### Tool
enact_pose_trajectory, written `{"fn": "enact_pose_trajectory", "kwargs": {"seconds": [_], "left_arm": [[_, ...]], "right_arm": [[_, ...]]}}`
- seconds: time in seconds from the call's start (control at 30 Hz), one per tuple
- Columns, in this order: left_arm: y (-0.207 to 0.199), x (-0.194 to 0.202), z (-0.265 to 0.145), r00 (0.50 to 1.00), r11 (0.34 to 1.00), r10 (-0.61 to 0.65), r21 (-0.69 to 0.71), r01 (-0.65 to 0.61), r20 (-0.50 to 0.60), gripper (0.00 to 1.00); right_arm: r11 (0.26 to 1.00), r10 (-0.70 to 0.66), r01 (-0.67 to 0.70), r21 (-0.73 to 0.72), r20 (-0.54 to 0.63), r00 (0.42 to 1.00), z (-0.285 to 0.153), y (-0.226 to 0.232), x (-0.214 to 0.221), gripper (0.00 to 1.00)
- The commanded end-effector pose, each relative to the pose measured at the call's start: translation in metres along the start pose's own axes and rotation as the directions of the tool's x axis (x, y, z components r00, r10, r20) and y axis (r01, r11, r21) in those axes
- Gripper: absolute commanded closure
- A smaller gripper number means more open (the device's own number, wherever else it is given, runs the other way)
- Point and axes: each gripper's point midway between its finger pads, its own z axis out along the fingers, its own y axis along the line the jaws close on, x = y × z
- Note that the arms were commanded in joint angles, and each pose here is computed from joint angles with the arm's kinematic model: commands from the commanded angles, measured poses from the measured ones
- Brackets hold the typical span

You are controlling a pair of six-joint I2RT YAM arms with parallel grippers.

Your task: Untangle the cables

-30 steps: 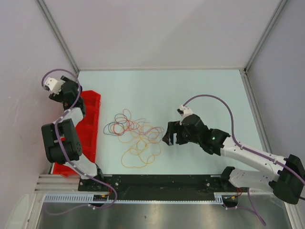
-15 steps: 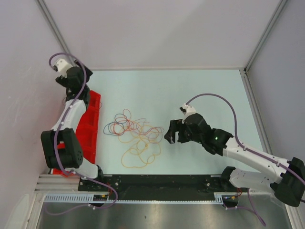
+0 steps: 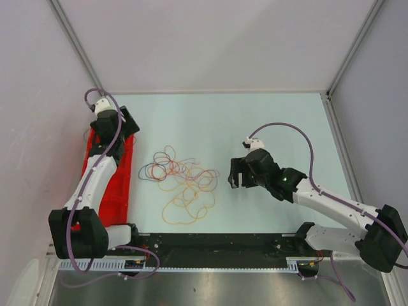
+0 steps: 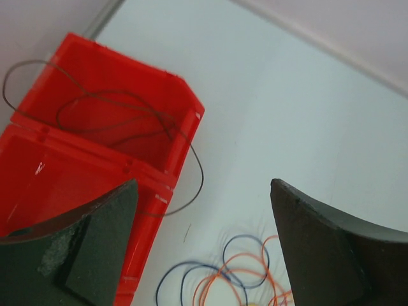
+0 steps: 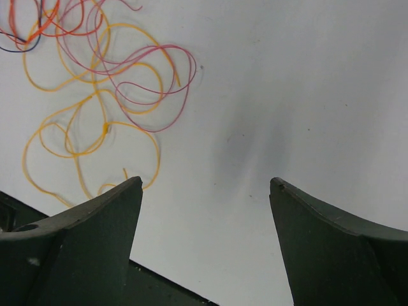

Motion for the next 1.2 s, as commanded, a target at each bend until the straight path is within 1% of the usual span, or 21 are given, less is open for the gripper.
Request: {"fn": "enact_pose_trajectory", "kwargs": {"seconds": [0.0,0.03,0.07,0.1,0.23,0.3,0.37,0.4,0.5,0.63,0.8,0.83,0.87,0.9,0.93,0.97,1.17], "left_arm": [[-0.003,0.036,0.001,0.988,0.995,0.097,0.033,-0.093,-0.122,0.1],[-0.011,0.048,0.002,0.98,0.993,0.113,0.045,-0.108,-0.161,0.1],[-0.014,0.046,0.004,0.98,0.994,0.107,0.041,-0.102,-0.168,0.1],[-0.014,0.056,0.011,0.974,0.994,0.106,0.032,-0.102,-0.198,0.1],[-0.014,0.071,0.019,0.97,1.0,0.016,-0.014,-0.02,-0.242,0.12],[-0.015,0.076,0.02,0.968,1.0,0.009,-0.013,-0.013,-0.25,0.15],[-0.017,0.078,0.019,0.969,0.998,0.057,-0.01,-0.061,-0.239,0.15],[-0.014,0.078,0.019,0.967,0.994,0.103,-0.02,-0.111,-0.234,0.15],[-0.009,0.082,0.024,0.947,0.978,0.189,-0.036,-0.205,-0.259,0.15],[-0.007,0.081,0.035,0.932,0.965,0.232,-0.058,-0.258,-0.277,0.16],[0.001,0.1,0.052,0.897,0.942,0.276,-0.088,-0.324,-0.346,0.17],[-0.002,0.097,0.055,0.897,0.942,0.277,-0.086,-0.324,-0.345,0.17],[-0.001,0.098,0.058,0.89,0.935,0.287,-0.099,-0.341,-0.353,0.19],[-0.002,0.101,0.061,0.874,0.923,0.31,-0.102,-0.371,-0.375,0.2],[0.005,0.1,0.061,0.862,0.903,0.326,-0.144,-0.406,-0.389,0.25],[0.006,0.106,0.064,0.845,0.89,0.345,-0.145,-0.433,-0.409,0.29],[0.011,0.106,0.069,0.823,0.863,0.362,-0.176,-0.473,-0.438,0.42]], "right_arm": [[0.997,-0.036,0.036,0.063,0.001,0.999,0.008,-0.015,-0.001,0.14],[0.998,-0.033,0.033,0.053,-0.003,0.999,0.01,-0.014,-0.001,0.14],[0.998,-0.036,0.037,0.054,-0.017,0.999,0.013,-0.017,0.005,0.14],[0.998,-0.033,0.034,0.057,-0.025,0.999,0.017,-0.021,0.006,0.14],[0.998,-0.032,0.035,0.055,-0.047,0.998,0.026,-0.032,0.01,0.14],[0.998,-0.031,0.034,0.061,-0.06,0.998,0.029,-0.04,0.012,0.14],[0.997,-0.035,0.04,0.064,-0.071,0.997,0.03,-0.046,0.014,0.14],[0.997,-0.027,0.032,0.067,-0.08,0.996,0.031,-0.05,0.016,0.14],[0.998,-0.019,0.025,0.063,-0.095,0.995,0.032,-0.058,0.02,0.14],[1.0,0.01,-0.007,0.027,-0.111,0.994,0.035,-0.059,0.023,0.14],[1.0,0.028,-0.028,0.005,-0.113,0.993,0.034,-0.06,0.021,0.15],[1.0,0.026,-0.026,0.007,-0.117,0.993,0.035,-0.061,0.023,0.14],[1.0,0.03,-0.029,0.004,-0.113,0.993,0.035,-0.061,0.022,0.14],[1.0,0.031,-0.03,0.004,-0.114,0.993,0.035,-0.062,0.022,0.15],[0.999,0.036,-0.036,0.006,-0.115,0.993,0.036,-0.063,0.022,0.15],[0.999,0.038,-0.038,0.006,-0.113,0.993,0.036,-0.064,0.021,0.15],[0.998,0.06,-0.06,0.004,-0.111,0.992,0.035,-0.068,0.019,0.15]]}}
